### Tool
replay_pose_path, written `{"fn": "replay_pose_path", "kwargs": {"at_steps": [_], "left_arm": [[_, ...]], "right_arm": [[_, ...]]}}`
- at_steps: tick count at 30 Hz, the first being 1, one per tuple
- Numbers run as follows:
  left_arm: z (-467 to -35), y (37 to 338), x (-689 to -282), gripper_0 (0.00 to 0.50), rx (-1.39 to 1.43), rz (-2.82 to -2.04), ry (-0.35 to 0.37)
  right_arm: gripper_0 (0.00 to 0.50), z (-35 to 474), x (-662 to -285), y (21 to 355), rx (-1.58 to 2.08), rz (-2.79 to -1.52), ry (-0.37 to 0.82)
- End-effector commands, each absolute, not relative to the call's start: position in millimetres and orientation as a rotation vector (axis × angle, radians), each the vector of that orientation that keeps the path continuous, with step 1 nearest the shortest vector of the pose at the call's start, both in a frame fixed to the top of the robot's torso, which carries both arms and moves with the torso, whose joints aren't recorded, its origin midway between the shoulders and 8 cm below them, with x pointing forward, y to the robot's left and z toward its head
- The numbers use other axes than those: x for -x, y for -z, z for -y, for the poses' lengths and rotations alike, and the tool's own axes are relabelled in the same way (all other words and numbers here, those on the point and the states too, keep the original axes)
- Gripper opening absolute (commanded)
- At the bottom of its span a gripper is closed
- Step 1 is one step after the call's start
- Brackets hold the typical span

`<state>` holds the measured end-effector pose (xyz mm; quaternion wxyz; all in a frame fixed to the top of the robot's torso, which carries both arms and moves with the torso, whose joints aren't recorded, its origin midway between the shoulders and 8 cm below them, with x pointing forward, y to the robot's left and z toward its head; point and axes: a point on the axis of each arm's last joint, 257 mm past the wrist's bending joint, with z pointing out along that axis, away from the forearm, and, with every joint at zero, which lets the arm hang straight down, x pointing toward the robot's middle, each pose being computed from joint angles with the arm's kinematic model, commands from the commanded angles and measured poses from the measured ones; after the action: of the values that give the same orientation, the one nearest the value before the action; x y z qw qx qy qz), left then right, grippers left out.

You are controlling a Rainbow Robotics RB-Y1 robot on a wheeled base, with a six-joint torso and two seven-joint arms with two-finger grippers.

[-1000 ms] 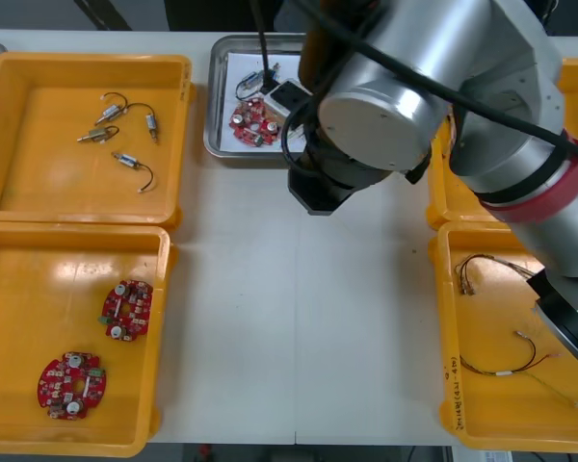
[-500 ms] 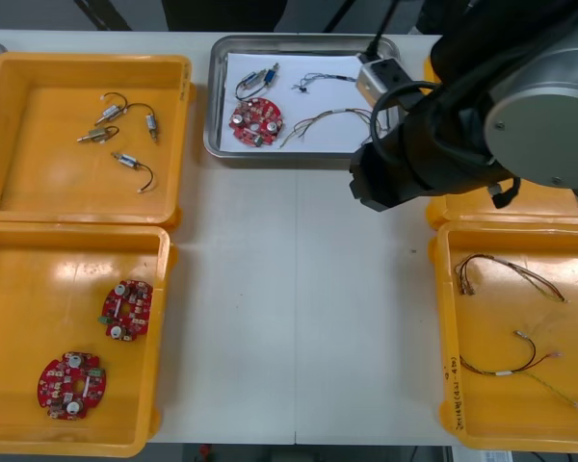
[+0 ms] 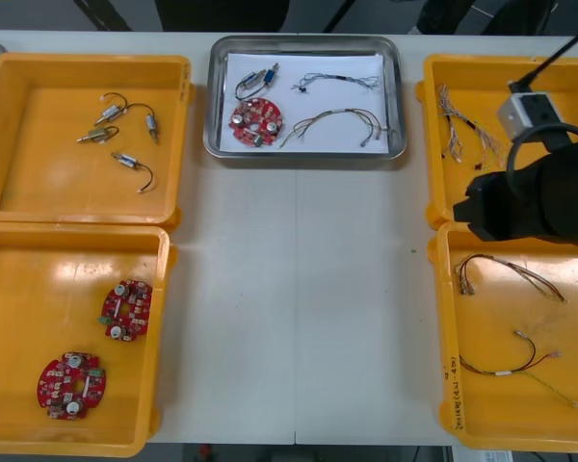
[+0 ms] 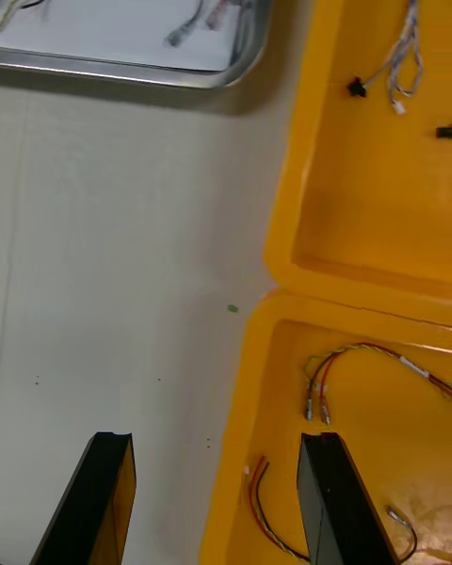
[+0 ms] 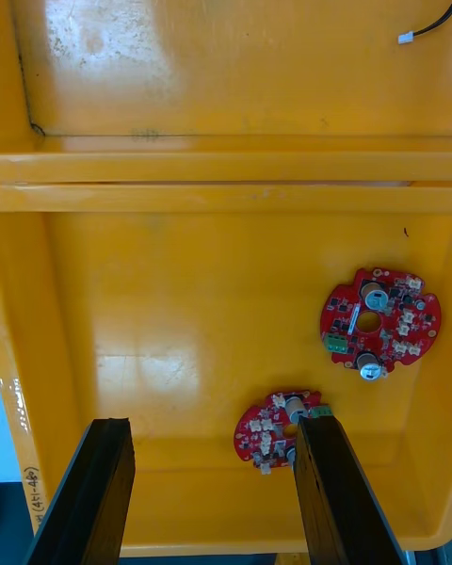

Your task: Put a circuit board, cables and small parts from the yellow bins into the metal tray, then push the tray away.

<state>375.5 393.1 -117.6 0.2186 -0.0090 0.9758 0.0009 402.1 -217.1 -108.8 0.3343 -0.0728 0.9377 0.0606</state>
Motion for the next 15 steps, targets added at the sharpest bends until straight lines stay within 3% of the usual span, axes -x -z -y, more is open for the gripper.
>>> {"fn": "replay_pose_path", "kwargs": {"at_steps": [1,9,15], "left_arm": [[-407.5,102.3,-372.8,0.500,0.012,-2.674,-0.085],[-407.5,102.3,-372.8,0.500,0.012,-2.674,-0.085],[-407.5,102.3,-372.8,0.500,0.012,-2.674,-0.085]], "right_arm": [[0.500,261.9,-392.6,103.7,0.076,-2.429,-0.115],[0.500,309.1,-388.0,103.0,-0.055,-2.421,-0.072],[0.500,339.7,-378.8,120.1,-0.117,-2.474,-0.025]]}}
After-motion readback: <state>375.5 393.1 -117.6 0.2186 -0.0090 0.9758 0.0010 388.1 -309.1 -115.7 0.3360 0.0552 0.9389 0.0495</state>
